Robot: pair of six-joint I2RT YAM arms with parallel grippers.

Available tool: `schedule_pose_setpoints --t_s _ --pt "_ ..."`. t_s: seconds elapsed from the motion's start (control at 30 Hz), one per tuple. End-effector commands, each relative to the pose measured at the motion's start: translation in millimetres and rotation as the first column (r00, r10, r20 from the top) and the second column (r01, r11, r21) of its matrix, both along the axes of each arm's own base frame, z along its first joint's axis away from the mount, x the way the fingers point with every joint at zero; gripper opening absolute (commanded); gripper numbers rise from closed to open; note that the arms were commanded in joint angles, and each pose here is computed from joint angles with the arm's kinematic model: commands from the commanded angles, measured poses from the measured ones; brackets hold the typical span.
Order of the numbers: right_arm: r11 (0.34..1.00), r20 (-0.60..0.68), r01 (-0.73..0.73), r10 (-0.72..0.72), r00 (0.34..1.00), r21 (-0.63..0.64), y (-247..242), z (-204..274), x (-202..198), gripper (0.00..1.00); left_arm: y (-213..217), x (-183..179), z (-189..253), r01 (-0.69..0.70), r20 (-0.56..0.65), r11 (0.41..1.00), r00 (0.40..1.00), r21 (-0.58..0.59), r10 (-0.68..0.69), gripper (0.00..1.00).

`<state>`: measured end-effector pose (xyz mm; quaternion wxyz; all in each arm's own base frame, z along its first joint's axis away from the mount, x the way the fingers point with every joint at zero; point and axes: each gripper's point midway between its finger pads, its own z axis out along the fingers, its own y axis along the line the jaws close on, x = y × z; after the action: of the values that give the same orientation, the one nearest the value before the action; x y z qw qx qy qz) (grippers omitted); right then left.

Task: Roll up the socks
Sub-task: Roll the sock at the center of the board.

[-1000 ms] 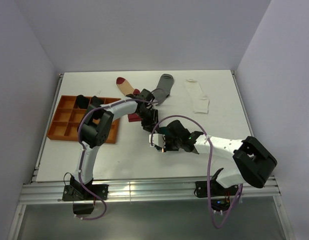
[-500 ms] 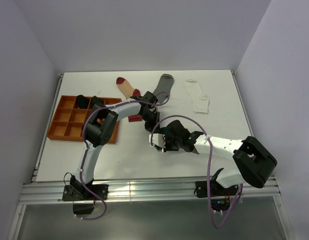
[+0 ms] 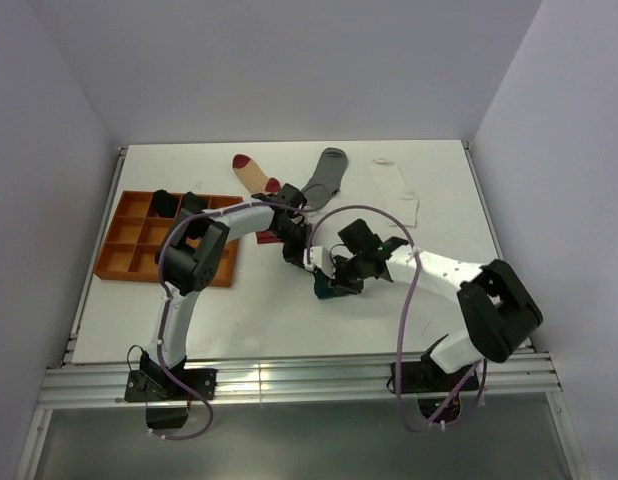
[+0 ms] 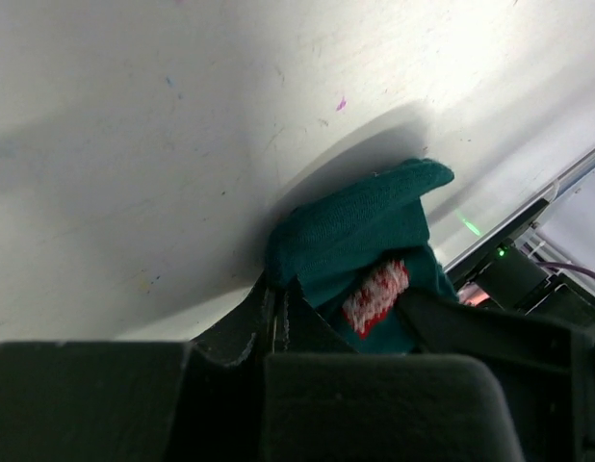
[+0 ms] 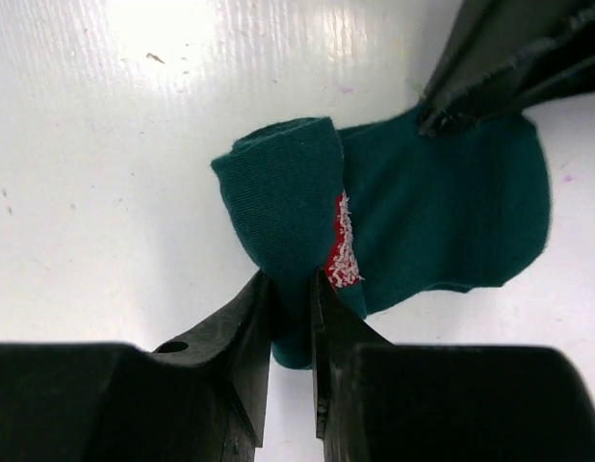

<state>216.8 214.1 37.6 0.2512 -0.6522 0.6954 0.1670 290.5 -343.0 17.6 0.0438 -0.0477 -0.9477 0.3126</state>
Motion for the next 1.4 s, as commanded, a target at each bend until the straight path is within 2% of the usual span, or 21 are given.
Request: schedule_pose_setpoints --t_s 0.0,0.07,0.2,0.3,0.37,0.6,0.73,0.9,0.93,1.03,1.27,1.37 --pt "0.997 -0.261 0.049 -0.062 0.963 -0.056 -16 -7 -26 0.16 21 12 -16 -0.025 0.081 0.996 0.997 0.084 0.018 0.0" --pt "0.997 -0.365 0.047 -0.068 0.928 -0.066 -16 -15 -33 0.15 21 10 -17 -0.025 0.089 0.997 0.996 0.074 0.018 0.0" --pt "0.99 -0.438 0.095 -0.132 0.889 -0.107 -21 -23 -16 0.16 20 11 -14 -0.034 0.11 0.998 0.994 0.057 0.028 0.0" --pt "0.988 -0.531 0.105 -0.151 0.834 -0.117 -17 -28 -13 0.16 19 11 -13 -0.039 0.116 0.998 0.993 0.048 0.033 0.0" --pt "0.979 -0.603 0.129 -0.2 0.772 -0.158 -24 -36 -12 0.16 19 11 -10 -0.045 0.13 0.998 0.991 0.036 0.04 0.01" --pt "0.954 -0.699 0.185 -0.3 0.649 -0.238 -25 -47 8 0.15 19 10 -11 -0.061 0.167 0.998 0.984 0.017 0.057 0.0" --pt "0.934 -0.698 0.19 -0.352 0.623 -0.302 -32 -53 11 0.16 16 10 0 -0.066 0.21 0.997 0.975 -0.039 0.072 0.02" --pt "0.91 -0.678 0.213 -0.408 0.612 -0.355 -35 -55 19 0.17 14 21 21 -0.065 0.326 0.996 0.942 -0.066 0.083 0.2" --pt "0.906 -0.677 0.216 -0.417 0.606 -0.365 -35 -55 19 0.17 14 22 24 -0.061 0.347 0.995 0.934 -0.074 0.083 0.28" --pt "0.895 -0.672 0.223 -0.439 0.596 -0.387 -36 -58 22 0.17 15 26 35 -0.059 0.401 0.995 0.912 -0.079 0.086 0.36" --pt "0.885 -0.682 0.233 -0.46 0.569 -0.403 -33 -60 23 0.17 15 29 68 -0.024 0.541 0.993 0.837 -0.12 0.085 0.39" --pt "0.88 -0.688 0.233 -0.471 0.553 -0.414 -33 -62 23 0.17 -6 17 84 0.09 0.615 0.984 0.788 -0.151 0.022 0.39"
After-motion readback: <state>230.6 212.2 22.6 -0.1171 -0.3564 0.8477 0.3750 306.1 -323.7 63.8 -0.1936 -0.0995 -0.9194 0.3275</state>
